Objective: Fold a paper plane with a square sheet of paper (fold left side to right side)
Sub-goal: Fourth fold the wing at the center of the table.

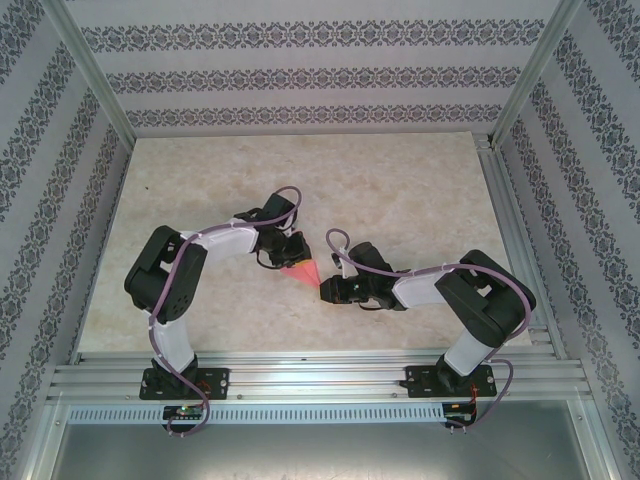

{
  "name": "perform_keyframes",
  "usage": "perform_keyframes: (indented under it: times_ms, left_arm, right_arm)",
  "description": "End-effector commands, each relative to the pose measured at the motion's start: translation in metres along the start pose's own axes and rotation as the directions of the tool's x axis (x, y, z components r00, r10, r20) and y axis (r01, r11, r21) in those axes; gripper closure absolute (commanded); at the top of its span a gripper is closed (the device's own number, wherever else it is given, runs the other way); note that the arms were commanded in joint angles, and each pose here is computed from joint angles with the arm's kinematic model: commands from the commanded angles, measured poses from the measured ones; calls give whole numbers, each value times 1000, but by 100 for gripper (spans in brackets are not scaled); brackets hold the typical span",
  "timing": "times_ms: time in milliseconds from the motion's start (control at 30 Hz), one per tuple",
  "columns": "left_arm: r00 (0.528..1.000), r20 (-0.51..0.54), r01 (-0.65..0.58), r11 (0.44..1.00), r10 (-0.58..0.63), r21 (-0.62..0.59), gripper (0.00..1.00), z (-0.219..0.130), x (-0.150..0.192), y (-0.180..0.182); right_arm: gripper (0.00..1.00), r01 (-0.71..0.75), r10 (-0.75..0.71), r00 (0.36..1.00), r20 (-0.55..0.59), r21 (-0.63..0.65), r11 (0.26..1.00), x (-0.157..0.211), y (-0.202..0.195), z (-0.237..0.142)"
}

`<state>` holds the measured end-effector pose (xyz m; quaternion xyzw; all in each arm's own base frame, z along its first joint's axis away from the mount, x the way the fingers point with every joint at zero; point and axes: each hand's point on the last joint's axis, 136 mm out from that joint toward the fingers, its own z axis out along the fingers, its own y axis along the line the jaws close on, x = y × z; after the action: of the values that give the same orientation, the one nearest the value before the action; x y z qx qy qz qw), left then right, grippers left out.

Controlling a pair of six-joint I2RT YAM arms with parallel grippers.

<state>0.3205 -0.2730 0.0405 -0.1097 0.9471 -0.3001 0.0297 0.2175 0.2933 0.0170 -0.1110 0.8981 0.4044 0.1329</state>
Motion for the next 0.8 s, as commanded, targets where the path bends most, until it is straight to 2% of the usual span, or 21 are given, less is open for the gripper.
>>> perform_keyframes:
  times_ms: [0,233,433,767]
  left_arm:
    - [1000,1,-5,1000,5,-11,86,-1,-11,8]
    - [1000,-11,-27,999,27,-22,86,1,-14,10]
    - [999,-30,-13,999,12,-39,86,11,-11,20]
    - [999,-36,0,999,-2,-39,86,16,-8,25]
  right_arm:
    - [85,-90,109,986,-127,142,986,47,-40,1]
    - [79,4,-4,999,-39,3,1000,-1,19,-18]
    - [76,80,-80,996,26,-5,997,-46,50,-44]
    - [78,101,-101,995,1,-42,994,-71,58,-8]
